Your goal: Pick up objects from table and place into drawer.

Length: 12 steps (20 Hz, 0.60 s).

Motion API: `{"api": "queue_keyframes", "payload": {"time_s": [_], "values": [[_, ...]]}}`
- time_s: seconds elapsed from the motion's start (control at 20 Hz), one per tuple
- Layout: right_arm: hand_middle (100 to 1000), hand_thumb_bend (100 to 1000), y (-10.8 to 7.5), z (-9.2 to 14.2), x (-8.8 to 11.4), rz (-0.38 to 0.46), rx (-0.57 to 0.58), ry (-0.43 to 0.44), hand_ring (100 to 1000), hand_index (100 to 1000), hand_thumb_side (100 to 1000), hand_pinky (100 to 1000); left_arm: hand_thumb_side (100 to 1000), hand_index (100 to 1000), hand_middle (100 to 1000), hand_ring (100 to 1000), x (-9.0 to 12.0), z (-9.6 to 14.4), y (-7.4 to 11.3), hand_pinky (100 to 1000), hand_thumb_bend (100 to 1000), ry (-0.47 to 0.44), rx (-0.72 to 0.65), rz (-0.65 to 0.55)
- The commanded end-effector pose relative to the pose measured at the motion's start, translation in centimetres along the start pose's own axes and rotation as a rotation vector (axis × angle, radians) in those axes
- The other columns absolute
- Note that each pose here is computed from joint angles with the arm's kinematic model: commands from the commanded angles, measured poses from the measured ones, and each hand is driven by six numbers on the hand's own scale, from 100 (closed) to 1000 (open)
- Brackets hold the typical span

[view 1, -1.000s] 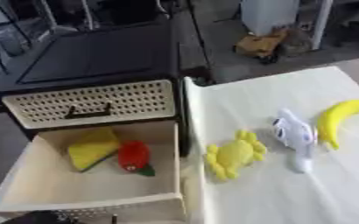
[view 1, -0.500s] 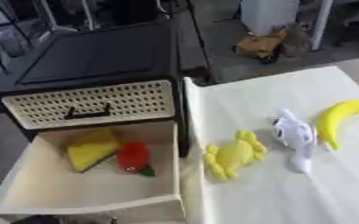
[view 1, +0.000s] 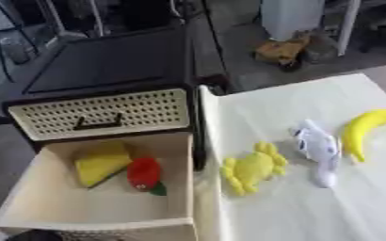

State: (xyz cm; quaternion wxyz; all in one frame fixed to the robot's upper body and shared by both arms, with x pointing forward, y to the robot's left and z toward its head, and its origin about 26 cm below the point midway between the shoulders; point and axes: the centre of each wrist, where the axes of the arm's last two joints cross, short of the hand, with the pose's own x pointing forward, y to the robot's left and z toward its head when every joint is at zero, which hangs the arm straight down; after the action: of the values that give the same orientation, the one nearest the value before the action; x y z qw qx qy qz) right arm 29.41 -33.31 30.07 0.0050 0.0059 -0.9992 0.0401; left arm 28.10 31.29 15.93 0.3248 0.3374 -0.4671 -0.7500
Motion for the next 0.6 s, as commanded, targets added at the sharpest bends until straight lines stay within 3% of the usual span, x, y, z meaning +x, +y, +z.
{"api": "queue_keyframes", "payload": {"time_s": [0.05, 0.3, 0.6], "values": [[775, 100, -0.1, -0.7, 0.4, 0.009, 0.018, -0.021, 874, 915, 1000, 752, 414, 1000, 127, 100, -0.4, 0.3, -0.2, 100, 100, 0.007, -0.038, -0.027], [775, 100, -0.1, -0.6, 0.4, 0.011, 0.02, -0.015, 875, 915, 1000, 753, 423, 1000, 117, 100, -0.6, 0.0, -1.0, 100, 100, 0.021, -0.094, 0.066], [775, 100, 0.0, -0.6, 0.4, 0.01, 0.02, -0.007, 875, 915, 1000, 753, 431, 1000, 116, 100, -0.3, 0.6, 0.6, 100, 100, -0.008, -0.078, 0.076]]}}
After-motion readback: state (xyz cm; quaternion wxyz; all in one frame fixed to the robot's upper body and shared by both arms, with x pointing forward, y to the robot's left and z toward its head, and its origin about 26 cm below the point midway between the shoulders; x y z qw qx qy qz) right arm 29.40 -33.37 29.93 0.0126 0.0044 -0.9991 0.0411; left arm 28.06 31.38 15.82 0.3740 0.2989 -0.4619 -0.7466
